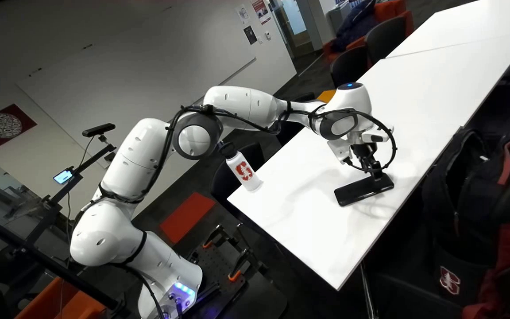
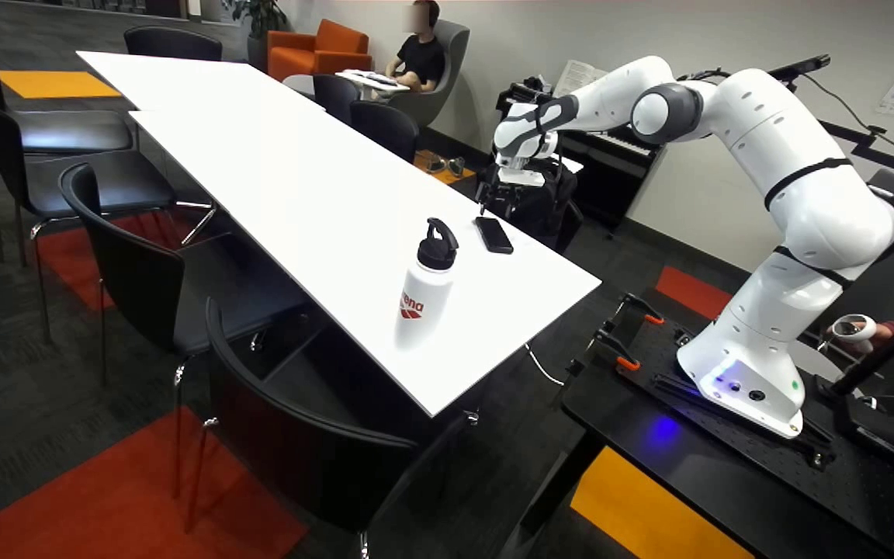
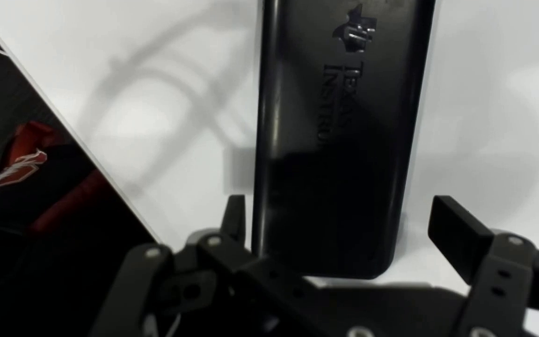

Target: Slide down the cover of the calculator

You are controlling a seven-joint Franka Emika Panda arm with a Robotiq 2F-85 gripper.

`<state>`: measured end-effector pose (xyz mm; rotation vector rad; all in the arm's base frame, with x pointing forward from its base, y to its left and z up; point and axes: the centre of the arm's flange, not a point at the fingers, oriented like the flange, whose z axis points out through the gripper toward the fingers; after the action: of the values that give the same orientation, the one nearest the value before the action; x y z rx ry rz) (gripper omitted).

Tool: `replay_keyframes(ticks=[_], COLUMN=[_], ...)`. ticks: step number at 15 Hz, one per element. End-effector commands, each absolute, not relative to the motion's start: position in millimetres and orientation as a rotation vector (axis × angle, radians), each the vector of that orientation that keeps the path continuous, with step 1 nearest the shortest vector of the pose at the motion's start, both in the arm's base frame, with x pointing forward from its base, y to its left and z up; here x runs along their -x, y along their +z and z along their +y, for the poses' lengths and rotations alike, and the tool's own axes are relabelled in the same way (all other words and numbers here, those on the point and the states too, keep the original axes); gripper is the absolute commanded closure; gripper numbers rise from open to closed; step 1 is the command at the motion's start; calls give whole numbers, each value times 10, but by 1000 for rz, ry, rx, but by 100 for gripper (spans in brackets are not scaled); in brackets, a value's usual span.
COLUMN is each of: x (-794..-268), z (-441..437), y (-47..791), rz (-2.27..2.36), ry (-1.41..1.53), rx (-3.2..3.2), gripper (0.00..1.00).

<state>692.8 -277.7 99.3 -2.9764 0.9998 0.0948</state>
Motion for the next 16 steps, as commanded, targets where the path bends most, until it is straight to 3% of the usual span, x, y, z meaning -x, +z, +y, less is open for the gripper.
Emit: replay_keyframes(ticks=[1, 9, 10, 11, 13, 16], x=[-7091, -7100, -7094, -7092, -7101, -7120], z=[-2818, -2850, -2836, -2862, -2839, -2837], y=[863, 651, 639, 634, 633, 701], rz=[1044, 1032, 1033, 1032, 1030, 1023], ry=[131, 166, 173, 178, 185, 187], rx=[2953, 2956, 2957, 2955, 2957, 2960], gripper=[0, 0, 5, 26, 31, 54])
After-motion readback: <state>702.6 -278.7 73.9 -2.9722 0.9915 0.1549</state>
